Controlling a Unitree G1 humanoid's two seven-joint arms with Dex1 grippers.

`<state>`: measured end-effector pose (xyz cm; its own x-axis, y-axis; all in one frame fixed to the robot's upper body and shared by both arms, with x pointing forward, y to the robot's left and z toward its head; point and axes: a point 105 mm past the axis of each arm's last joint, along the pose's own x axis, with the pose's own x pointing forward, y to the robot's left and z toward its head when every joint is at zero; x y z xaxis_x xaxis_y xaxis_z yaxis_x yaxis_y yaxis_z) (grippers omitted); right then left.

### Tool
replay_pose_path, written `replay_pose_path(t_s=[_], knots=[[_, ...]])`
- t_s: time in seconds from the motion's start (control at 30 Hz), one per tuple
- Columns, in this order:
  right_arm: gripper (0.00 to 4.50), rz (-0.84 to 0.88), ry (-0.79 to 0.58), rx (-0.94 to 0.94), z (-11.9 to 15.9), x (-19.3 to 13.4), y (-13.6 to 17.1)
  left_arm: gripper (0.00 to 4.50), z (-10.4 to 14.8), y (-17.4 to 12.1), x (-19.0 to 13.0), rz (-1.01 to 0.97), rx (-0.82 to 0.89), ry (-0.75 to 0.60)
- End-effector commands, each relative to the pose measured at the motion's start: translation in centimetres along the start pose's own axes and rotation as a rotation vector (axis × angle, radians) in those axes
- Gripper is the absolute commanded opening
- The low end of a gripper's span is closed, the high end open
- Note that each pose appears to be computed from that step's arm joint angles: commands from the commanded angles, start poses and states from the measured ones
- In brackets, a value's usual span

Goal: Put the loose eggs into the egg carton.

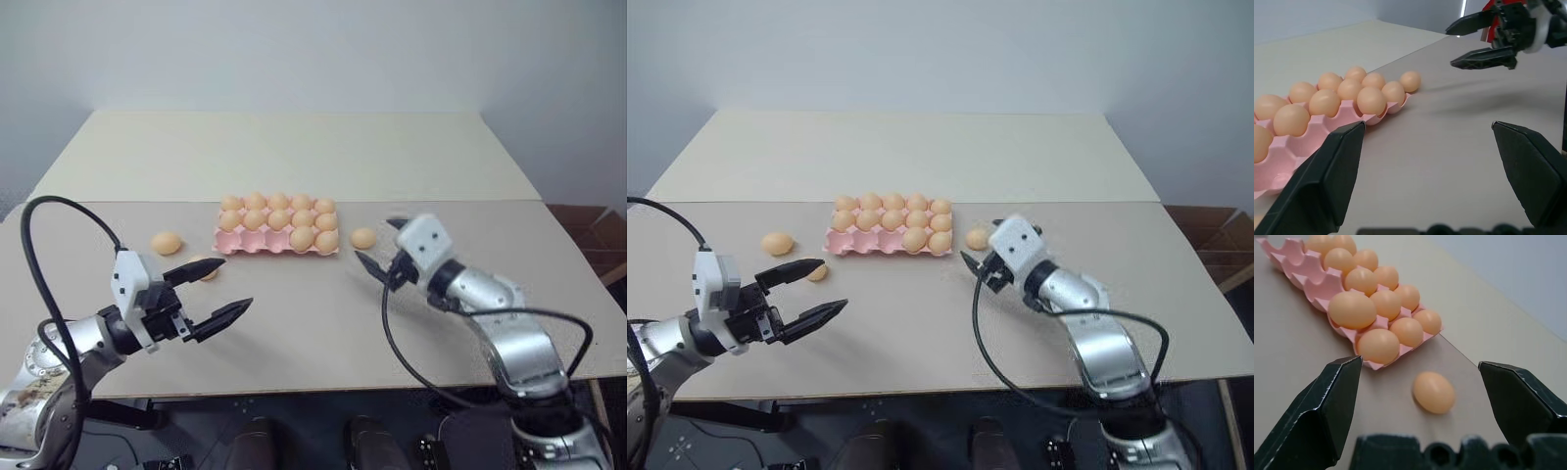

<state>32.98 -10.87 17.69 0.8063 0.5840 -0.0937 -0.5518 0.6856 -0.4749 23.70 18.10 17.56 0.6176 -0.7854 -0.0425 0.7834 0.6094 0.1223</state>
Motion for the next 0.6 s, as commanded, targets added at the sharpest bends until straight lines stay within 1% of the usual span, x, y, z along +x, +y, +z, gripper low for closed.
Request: replay_pose_path(t_s=[0.03,0.3,0.47,0.6], knots=[[4.48,0.036,0.015,-0.046,0.2,1.9,-1.2,4.50,0.9,-0.6,0.2,-0.037,0.030,-0.009],[4.48,0.133,0.096,-0.118,-1.8,5.1,-2.4,4.50,1.2,-0.7,0.7,-0.054,0.032,0.005],[4.48,0.187,0.140,-0.197,-2.6,6.8,-2.6,4.50,1.3,-0.7,0.9,-0.064,0.031,0.010],[4.48,0.211,0.171,-0.263,-3.4,7.5,-2.6,4.50,1.2,-0.6,0.8,-0.065,0.032,0.014]])
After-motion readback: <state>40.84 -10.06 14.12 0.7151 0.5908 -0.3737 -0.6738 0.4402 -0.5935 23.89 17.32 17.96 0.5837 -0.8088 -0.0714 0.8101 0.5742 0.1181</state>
